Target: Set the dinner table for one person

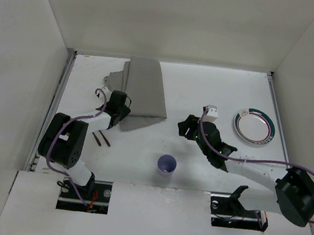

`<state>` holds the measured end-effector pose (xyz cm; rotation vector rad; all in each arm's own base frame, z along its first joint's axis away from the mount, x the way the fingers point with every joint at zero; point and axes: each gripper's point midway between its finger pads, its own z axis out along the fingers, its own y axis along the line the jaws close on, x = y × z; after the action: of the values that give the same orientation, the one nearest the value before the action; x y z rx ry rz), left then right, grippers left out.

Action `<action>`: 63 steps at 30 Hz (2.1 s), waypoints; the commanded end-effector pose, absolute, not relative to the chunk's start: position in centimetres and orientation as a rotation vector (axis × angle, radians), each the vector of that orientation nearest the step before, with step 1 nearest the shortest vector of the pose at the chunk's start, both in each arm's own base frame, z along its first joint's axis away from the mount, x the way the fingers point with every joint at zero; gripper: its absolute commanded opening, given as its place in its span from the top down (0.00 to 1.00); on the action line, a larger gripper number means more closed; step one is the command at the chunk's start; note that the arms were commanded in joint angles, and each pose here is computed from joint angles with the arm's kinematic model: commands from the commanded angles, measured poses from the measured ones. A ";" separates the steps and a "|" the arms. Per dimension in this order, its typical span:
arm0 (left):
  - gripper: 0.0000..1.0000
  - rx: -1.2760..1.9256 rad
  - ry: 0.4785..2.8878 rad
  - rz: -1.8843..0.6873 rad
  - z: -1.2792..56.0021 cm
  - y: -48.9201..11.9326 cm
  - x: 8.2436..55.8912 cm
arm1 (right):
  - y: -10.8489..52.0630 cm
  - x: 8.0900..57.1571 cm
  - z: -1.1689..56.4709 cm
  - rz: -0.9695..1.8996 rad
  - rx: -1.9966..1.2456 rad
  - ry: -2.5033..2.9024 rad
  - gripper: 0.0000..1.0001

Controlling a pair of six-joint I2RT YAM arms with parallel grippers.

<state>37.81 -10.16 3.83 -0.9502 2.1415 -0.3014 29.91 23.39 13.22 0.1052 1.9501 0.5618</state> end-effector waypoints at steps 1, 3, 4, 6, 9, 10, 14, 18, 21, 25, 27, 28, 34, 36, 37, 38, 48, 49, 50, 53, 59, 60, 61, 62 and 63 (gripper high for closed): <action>0.77 -0.927 2.018 -0.402 7.4 -11.6 40.4 | 24.2 30.3 16.2 0.612 0.115 1.866 0.38; 0.79 -0.878 1.971 -0.429 9.9 -12.6 41.7 | 24.1 30.1 16.4 0.621 0.116 1.860 0.38; 0.82 -0.856 1.949 -0.434 11.0 -13.0 42.3 | 24.0 30.1 16.7 0.623 0.120 1.853 0.38; 0.88 -0.798 1.915 -0.444 13.3 -14.5 43.6 | 23.8 30.1 17.1 0.626 0.128 1.842 0.38; 0.93 -0.612 1.906 -0.513 17.3 -20.0 45.7 | 22.9 29.8 18.0 0.640 0.184 1.806 0.39; 0.93 -0.517 1.908 -0.551 18.7 -23.0 46.0 | 22.2 29.7 18.5 0.644 0.230 1.783 0.41; 0.94 -0.094 1.918 -0.656 22.1 -35.3 45.9 | 18.0 28.9 21.2 0.644 0.443 1.623 0.43; 0.94 0.295 1.985 -0.742 20.4 -44.2 44.9 | 13.7 27.4 22.7 0.647 0.601 1.477 0.44; 0.91 0.455 2.078 -0.850 17.3 -47.7 43.9 | 11.4 26.6 23.4 0.650 0.667 1.403 0.46; 0.70 0.536 2.123 -0.923 16.0 -49.2 42.3 | 9.6 26.8 23.3 0.619 0.703 1.377 0.46; 0.57 0.500 2.108 -0.871 16.2 -48.1 42.4 | 9.9 27.3 22.8 0.607 0.683 1.411 0.46; 0.52 0.479 2.095 -0.852 16.7 -47.3 42.3 | 10.2 27.6 22.5 0.604 0.676 1.431 0.46; 0.42 0.171 2.045 -0.674 18.6 -36.5 42.3 | 12.8 29.0 20.7 0.623 0.608 1.549 0.49; 0.44 0.025 2.075 -0.565 17.0 -31.7 42.1 | 13.3 29.3 20.4 0.619 0.590 1.572 0.57; 0.45 -0.065 2.097 -0.497 15.7 -28.8 41.8 | 13.5 29.5 20.1 0.613 0.580 1.588 0.64; 0.47 -0.147 2.125 -0.439 14.1 -26.3 41.1 | 13.8 29.6 19.8 0.611 0.570 1.606 0.72; 0.55 -0.552 2.216 -0.231 6.3 -15.6 33.1 | 15.1 31.0 17.3 0.565 0.534 1.709 0.60; 0.55 -0.565 2.218 -0.223 6.0 -15.4 32.9 | 15.2 31.1 17.0 0.561 0.532 1.719 0.55; 0.55 -0.577 2.221 -0.217 5.7 -15.1 32.8 | 15.3 31.2 16.8 0.556 0.530 1.728 0.51; 0.55 -0.595 2.247 -0.210 4.6 -15.1 32.4 | 15.1 31.6 16.0 0.534 0.534 1.749 0.45; 0.81 -0.609 2.258 -0.219 3.0 -14.8 32.5 | 14.6 32.6 15.0 0.526 0.577 1.773 0.36; 0.86 -0.634 2.247 -0.225 3.0 -14.2 32.9 | 14.4 32.8 14.7 0.521 0.593 1.781 0.35; 0.89 -0.660 2.232 -0.233 3.2 -13.6 33.3 | 14.1 33.1 14.2 0.520 0.610 1.791 0.34; 0.91 -0.679 2.206 -0.236 3.6 -13.0 33.9 | 14.0 33.4 13.8 0.529 0.632 1.805 0.31; 0.92 -0.698 2.180 -0.239 3.8 -12.4 34.5 | 13.9 33.6 13.4 0.533 0.646 1.817 0.29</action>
<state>32.62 -14.03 2.77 -0.6215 2.2766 -0.2189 32.15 13.39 11.90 0.5931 1.8475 0.4564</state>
